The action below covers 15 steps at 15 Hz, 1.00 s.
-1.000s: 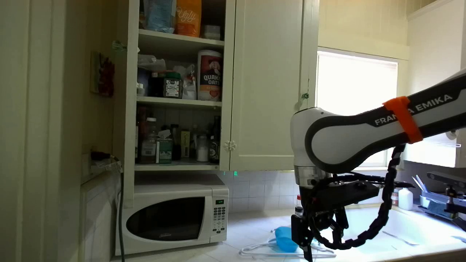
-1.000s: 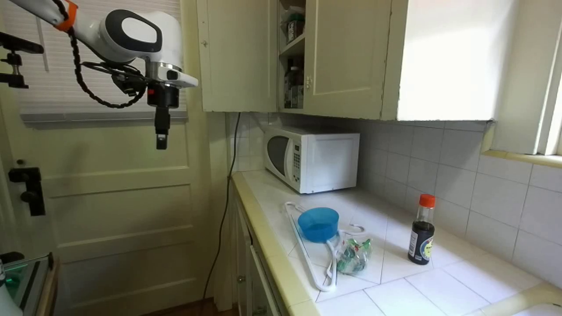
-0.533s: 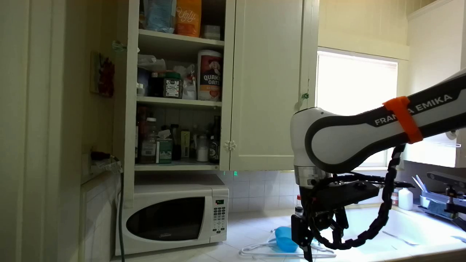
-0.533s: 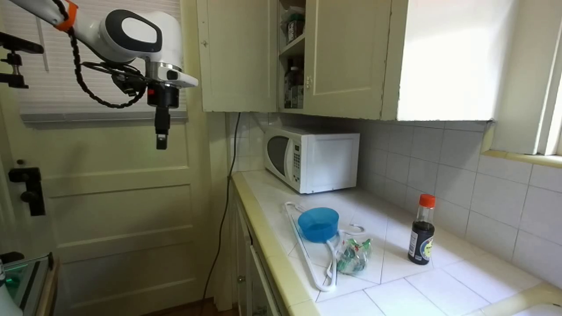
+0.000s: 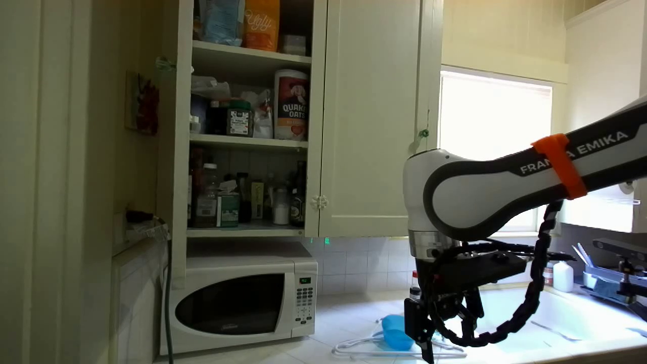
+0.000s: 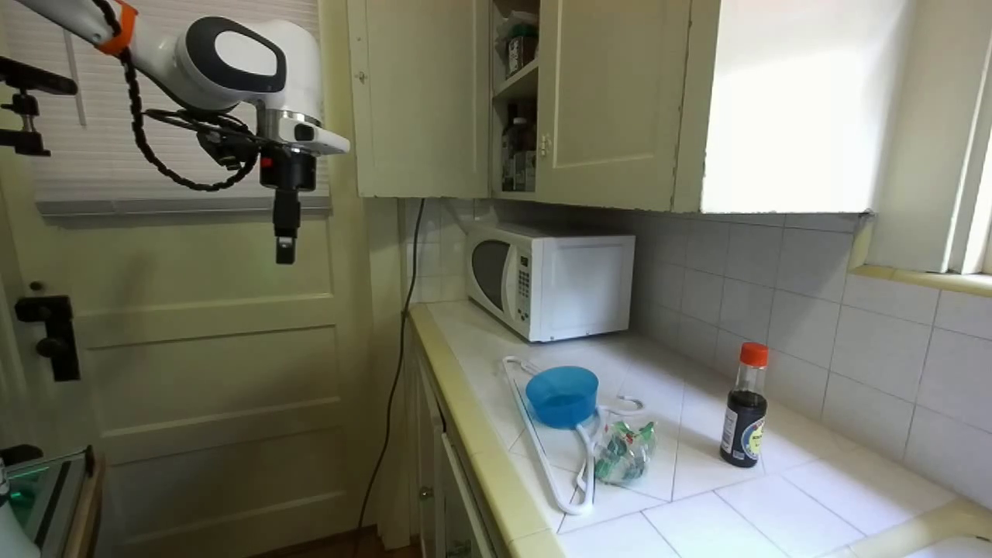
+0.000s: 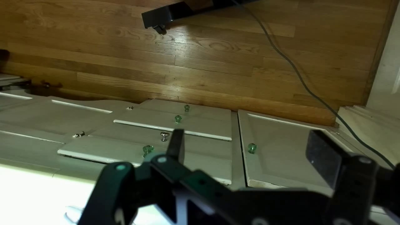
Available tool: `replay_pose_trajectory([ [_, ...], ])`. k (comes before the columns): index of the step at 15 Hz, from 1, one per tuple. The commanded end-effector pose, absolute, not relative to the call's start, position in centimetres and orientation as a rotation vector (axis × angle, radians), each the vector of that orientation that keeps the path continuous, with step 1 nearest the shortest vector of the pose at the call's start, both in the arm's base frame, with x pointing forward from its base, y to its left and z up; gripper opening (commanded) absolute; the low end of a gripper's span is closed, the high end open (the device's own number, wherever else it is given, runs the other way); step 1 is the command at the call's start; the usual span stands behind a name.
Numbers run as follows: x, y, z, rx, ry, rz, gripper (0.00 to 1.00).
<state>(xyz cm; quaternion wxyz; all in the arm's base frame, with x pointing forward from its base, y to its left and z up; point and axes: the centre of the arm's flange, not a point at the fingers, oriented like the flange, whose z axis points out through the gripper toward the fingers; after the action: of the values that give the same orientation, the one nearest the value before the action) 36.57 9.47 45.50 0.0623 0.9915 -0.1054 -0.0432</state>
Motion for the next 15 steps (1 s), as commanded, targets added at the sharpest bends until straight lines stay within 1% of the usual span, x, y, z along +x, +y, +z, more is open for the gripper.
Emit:
replay_pose_trajectory([
  [1,36.6,9.5,45.5,2.997,-0.318,-0.13,1.0],
  [9,36.6,9.5,45.5,2.997,-0.318,-0.13,1.0],
  [11,37.1,9.7,45.1,2.995,-0.366,-0.072,1.0],
  [15,40.3,12.2,44.6,2.923,-0.381,0.149,1.0],
])
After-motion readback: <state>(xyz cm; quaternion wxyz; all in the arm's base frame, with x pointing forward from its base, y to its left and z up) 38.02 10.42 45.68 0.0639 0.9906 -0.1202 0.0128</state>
